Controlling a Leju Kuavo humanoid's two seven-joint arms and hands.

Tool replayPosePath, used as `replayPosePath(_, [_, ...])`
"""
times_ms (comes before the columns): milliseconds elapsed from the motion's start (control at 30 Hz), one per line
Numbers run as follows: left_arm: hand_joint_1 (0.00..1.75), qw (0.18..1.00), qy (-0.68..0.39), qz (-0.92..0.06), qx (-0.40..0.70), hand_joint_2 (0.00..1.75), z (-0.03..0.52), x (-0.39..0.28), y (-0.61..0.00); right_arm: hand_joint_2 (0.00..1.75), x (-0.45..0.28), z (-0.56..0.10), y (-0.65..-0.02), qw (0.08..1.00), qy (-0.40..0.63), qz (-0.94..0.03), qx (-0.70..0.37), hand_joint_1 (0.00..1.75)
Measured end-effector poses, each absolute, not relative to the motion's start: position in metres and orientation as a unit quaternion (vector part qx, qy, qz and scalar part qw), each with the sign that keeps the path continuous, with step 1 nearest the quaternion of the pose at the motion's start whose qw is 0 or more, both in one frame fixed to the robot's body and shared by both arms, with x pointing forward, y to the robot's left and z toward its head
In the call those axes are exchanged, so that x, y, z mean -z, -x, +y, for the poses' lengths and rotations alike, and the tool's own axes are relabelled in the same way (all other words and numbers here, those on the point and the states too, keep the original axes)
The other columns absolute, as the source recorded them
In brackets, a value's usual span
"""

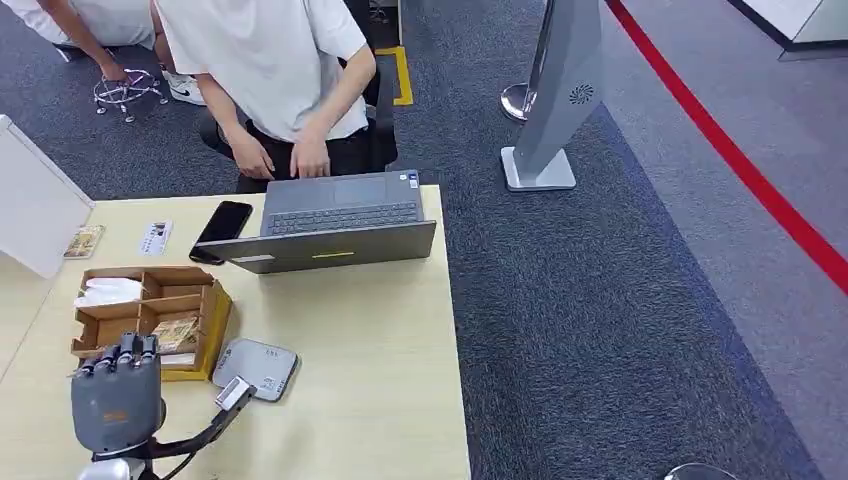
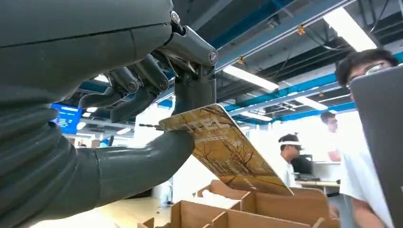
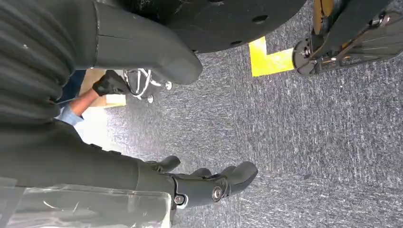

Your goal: Pass the card to the sensor for recognition and then transmit it.

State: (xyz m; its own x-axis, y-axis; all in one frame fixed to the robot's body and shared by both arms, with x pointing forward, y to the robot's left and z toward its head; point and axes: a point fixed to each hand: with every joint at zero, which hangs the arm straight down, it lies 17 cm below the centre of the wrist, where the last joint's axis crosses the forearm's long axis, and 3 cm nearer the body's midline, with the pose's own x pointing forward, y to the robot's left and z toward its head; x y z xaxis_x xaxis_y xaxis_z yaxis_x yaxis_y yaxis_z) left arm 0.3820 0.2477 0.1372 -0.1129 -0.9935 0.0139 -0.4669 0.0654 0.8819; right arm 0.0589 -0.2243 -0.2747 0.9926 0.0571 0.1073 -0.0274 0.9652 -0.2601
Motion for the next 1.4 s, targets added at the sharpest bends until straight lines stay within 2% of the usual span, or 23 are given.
replayPosePath(833, [1.75,0.338,-0.564,-0.647,0.387,1.75,0.243,-0.138,-0.381,1.75,0.275,-0.224,-0.059,0.99,0.13,-0.056,-0.017,0.0])
replayPosePath(900, [1.75,0.296,-0.544,-0.687,0.379,1.75,0.213,-0.168,-0.368,1.75,0.275,-0.224,-0.059,0.99,0.13,-0.059,-0.006,0.0])
replayPosePath(933, [1.75,0.237,-0.537,-0.723,0.363,1.75,0.192,-0.21,-0.356,1.75,0.275,-0.225,-0.058,0.99,0.13,-0.059,-0.001,0.0])
replayPosePath(1000, [1.75,0.182,-0.53,-0.753,0.344,1.75,0.17,-0.25,-0.343,1.75,0.275,-0.225,-0.059,0.99,0.13,-0.06,0.001,0.0])
replayPosePath(1400, [1.75,0.167,-0.569,-0.761,0.262,1.75,0.187,-0.313,-0.321,1.75,0.275,-0.225,-0.058,0.99,0.129,-0.058,0.008,0.0])
